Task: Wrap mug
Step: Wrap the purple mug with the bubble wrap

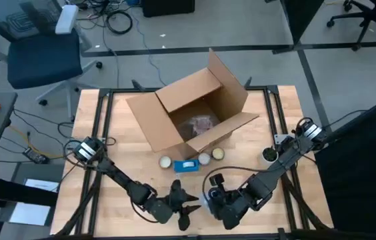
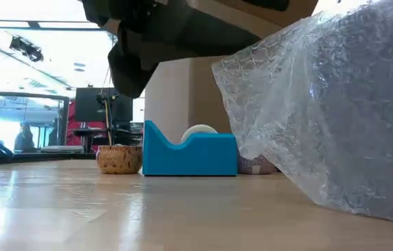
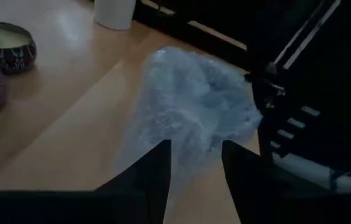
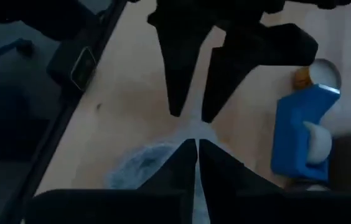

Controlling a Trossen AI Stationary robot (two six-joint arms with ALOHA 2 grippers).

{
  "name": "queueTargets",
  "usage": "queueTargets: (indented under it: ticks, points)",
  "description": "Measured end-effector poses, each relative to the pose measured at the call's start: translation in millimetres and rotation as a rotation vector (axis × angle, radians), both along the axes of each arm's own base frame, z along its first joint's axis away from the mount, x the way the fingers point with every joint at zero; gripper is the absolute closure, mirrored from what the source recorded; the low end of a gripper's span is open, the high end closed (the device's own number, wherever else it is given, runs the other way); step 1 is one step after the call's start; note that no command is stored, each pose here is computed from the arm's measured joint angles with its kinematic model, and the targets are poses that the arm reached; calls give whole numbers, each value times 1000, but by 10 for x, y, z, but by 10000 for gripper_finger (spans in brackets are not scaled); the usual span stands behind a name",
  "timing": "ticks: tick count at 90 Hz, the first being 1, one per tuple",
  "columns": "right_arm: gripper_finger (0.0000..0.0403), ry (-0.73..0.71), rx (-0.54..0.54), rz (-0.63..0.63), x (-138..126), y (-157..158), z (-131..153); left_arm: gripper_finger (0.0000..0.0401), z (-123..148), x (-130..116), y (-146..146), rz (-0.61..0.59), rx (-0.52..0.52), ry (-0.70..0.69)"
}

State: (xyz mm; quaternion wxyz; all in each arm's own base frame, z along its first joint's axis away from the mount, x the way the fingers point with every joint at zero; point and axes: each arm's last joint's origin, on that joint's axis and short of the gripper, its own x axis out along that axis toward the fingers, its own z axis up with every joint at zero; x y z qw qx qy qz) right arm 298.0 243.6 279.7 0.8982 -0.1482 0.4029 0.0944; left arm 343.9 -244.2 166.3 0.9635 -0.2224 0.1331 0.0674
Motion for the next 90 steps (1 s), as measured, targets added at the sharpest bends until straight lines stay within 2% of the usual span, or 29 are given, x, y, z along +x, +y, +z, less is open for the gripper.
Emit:
queueTargets:
  ticks: [60,79,90]
  points:
    - [403,-14,96,-38,-75,129,18,272,13,2,-6,4,-25,-13]
    - [403,-59,143,-56,13,100,55,272,12,3,-4,-10,28,-9]
    - [403,-26,193,-23,39,88,56,272,13,3,-4,-11,29,-9]
